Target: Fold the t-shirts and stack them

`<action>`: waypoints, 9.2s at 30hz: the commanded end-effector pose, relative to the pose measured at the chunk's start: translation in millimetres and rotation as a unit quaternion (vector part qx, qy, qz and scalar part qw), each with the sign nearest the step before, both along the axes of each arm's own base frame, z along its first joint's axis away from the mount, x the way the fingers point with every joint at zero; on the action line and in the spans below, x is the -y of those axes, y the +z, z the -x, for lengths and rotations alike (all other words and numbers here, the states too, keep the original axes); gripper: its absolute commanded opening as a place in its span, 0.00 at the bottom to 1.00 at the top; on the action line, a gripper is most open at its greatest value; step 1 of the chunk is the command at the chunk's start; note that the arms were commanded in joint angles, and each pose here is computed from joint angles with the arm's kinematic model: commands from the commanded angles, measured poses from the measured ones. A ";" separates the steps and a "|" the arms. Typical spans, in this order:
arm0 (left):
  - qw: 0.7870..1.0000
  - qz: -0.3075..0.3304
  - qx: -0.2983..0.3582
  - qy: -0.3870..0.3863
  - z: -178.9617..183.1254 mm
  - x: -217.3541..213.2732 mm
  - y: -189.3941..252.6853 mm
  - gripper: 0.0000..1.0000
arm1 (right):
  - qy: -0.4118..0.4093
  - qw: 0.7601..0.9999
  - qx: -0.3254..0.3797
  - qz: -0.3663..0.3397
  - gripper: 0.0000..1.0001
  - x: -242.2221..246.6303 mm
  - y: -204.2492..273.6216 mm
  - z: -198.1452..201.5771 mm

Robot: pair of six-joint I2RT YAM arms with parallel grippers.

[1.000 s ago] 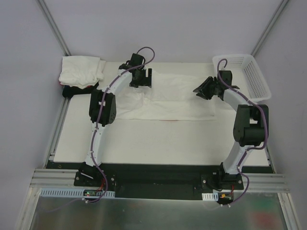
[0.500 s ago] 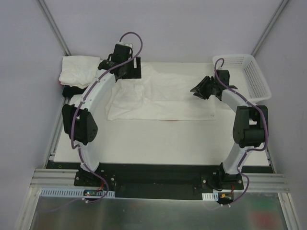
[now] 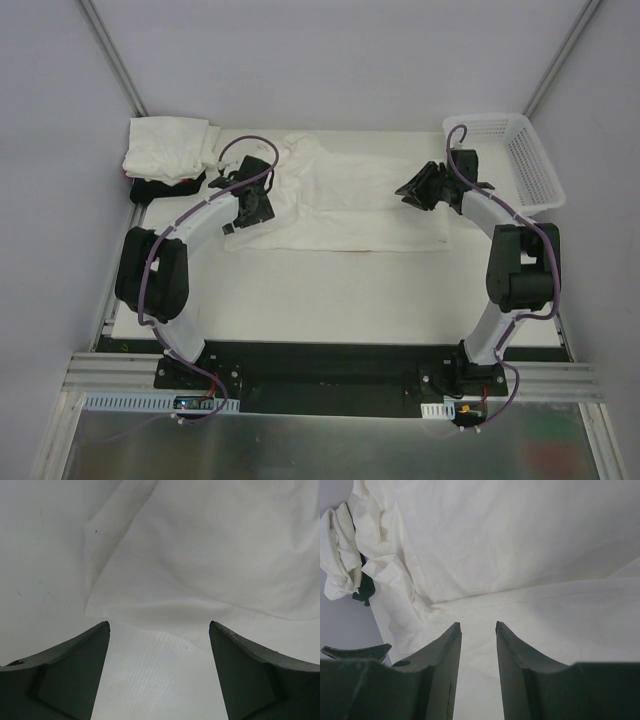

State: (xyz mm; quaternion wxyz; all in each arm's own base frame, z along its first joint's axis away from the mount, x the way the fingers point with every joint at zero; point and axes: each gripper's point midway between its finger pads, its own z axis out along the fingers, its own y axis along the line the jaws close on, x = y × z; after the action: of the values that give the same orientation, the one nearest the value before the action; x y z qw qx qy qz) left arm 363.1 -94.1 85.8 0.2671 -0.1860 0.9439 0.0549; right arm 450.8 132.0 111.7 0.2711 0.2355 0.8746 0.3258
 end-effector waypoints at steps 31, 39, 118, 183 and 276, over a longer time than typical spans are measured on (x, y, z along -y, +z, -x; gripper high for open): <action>0.994 0.080 0.042 0.053 -72.4 25.8 -29.9 0.78 | -0.031 0.998 -0.045 0.011 0.36 11.3 -58.8 -18.7; 0.994 0.084 0.032 0.062 -60.5 23.7 -37.4 0.77 | -0.064 0.997 -0.052 0.003 0.36 23.8 -69.8 -8.9; 0.978 0.205 0.016 0.017 34.9 48.0 -87.8 0.69 | -0.046 0.996 0.071 -0.033 0.37 22.7 49.9 -79.6; 1.000 0.009 0.024 -0.001 -25.4 3.2 -24.6 0.63 | -0.023 0.997 0.018 -0.065 0.41 8.3 -1.3 -49.1; 1.000 -0.022 0.015 -0.010 -41.1 1.2 -21.4 0.28 | -0.037 0.996 0.008 -0.077 0.37 17.4 -17.1 -51.0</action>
State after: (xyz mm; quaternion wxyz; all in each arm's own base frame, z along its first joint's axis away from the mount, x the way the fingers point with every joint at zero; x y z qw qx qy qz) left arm 414.7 -99.8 53.7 0.2832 -0.1696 0.9421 0.0589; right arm 499.0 114.8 86.0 0.2629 0.2894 0.8420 0.3717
